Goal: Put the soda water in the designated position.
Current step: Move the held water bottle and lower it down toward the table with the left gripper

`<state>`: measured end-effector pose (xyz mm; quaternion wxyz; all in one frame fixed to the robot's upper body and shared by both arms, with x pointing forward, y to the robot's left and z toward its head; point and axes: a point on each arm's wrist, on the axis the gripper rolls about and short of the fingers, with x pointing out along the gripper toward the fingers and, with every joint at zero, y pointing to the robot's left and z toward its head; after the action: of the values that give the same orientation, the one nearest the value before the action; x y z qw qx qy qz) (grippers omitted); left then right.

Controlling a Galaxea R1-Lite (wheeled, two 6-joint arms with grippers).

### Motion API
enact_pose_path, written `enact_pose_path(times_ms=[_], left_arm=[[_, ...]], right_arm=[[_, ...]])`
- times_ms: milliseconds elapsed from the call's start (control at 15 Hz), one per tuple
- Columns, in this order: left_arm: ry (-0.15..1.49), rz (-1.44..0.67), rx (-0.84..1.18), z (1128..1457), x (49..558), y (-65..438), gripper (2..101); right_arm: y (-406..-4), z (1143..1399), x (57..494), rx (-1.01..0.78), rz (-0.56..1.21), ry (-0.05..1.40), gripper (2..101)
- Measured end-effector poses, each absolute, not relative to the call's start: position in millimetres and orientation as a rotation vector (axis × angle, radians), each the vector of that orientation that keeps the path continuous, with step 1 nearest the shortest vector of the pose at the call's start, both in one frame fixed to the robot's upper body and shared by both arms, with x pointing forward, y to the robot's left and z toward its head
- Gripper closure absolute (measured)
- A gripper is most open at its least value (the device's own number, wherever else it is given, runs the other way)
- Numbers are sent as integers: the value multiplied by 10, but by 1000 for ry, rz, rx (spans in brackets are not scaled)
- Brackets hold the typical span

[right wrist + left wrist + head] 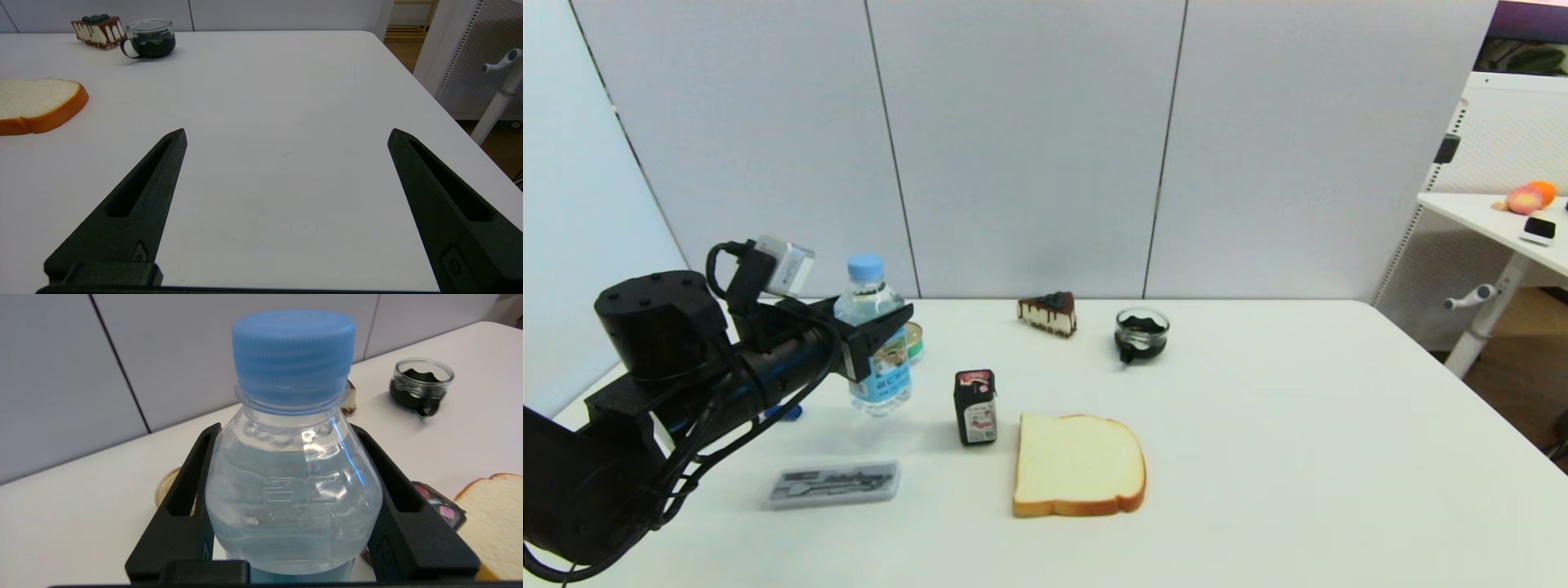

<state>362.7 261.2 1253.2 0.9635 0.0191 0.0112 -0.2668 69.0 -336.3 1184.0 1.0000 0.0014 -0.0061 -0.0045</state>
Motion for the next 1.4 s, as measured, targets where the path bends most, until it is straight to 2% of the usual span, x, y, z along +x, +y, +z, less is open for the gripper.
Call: enact_pose_path(times_ms=[533,1400], left_arm=[[58,-549,28,12261,3695,2569,467],[34,-551,16,12169,3741,2550,468]], right_arm=[[-3363,11840,690,3,-10,-12,49],[-3364,11840,690,3,-9,-12,49]])
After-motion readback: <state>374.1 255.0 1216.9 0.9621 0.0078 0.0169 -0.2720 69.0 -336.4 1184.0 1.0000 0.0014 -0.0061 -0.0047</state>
